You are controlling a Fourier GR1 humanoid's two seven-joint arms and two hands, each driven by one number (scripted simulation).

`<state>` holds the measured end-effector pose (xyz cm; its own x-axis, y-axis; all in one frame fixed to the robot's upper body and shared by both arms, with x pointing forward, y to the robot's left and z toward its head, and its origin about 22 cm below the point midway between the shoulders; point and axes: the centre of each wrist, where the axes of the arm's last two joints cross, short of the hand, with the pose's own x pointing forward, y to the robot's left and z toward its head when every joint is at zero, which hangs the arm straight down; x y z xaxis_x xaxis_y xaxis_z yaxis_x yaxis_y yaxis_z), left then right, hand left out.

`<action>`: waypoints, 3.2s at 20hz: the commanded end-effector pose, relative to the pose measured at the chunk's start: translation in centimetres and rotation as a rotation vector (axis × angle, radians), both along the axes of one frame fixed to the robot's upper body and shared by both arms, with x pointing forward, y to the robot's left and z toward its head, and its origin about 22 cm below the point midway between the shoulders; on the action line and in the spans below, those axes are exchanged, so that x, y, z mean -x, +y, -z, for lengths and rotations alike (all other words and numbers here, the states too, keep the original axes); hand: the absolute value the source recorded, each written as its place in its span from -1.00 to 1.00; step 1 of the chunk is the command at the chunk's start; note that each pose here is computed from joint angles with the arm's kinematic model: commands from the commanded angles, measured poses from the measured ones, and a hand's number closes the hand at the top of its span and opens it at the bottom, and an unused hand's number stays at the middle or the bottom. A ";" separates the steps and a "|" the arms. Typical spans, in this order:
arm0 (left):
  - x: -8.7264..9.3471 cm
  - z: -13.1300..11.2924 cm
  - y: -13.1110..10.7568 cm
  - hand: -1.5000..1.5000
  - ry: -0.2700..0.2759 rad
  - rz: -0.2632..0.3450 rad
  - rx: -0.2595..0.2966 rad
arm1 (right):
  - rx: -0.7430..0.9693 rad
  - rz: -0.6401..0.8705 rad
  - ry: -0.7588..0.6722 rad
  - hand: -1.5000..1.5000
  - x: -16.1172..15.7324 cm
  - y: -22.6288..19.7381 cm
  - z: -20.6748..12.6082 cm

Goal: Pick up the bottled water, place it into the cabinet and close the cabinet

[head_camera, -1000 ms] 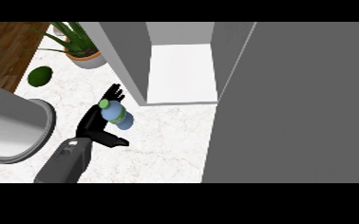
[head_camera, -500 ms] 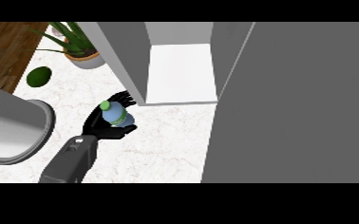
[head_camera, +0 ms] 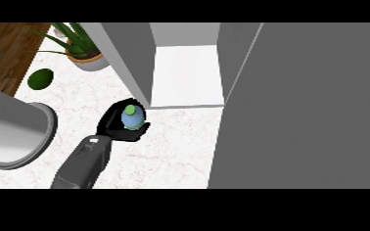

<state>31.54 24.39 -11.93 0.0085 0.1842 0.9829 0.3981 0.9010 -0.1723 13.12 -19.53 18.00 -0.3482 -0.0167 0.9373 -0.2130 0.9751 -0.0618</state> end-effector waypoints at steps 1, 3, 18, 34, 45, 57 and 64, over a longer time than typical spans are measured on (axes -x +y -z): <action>0.3 0.2 -1.8 1.00 -0.145 0.070 0.053 | -0.029 -0.013 -0.033 -1.00 1.5 -1.3 -0.9; 0.2 0.3 -2.4 1.00 -0.111 0.079 0.079 | -0.019 0.021 -0.025 -1.00 1.9 -1.8 -1.2; -1.6 -1.8 -6.3 1.00 -0.146 -0.214 0.166 | 0.009 0.107 -0.044 -1.00 1.8 -5.3 0.0; -5.2 -6.8 -10.2 1.00 -0.141 -0.231 0.152 | -0.007 0.136 -0.024 -1.00 0.0 -8.3 2.0; -6.1 -9.0 -12.0 1.00 -0.155 -0.314 0.094 | -0.017 0.106 -0.045 -1.00 -1.5 -10.2 1.9; -5.8 -9.0 -12.4 1.00 -0.111 -0.479 -0.027 | -0.013 0.078 -0.035 -1.00 -1.6 -12.8 1.9; -5.0 -7.5 -12.0 1.00 -0.113 -0.574 -0.118 | -0.036 0.031 -0.056 -1.00 -2.2 -13.3 1.5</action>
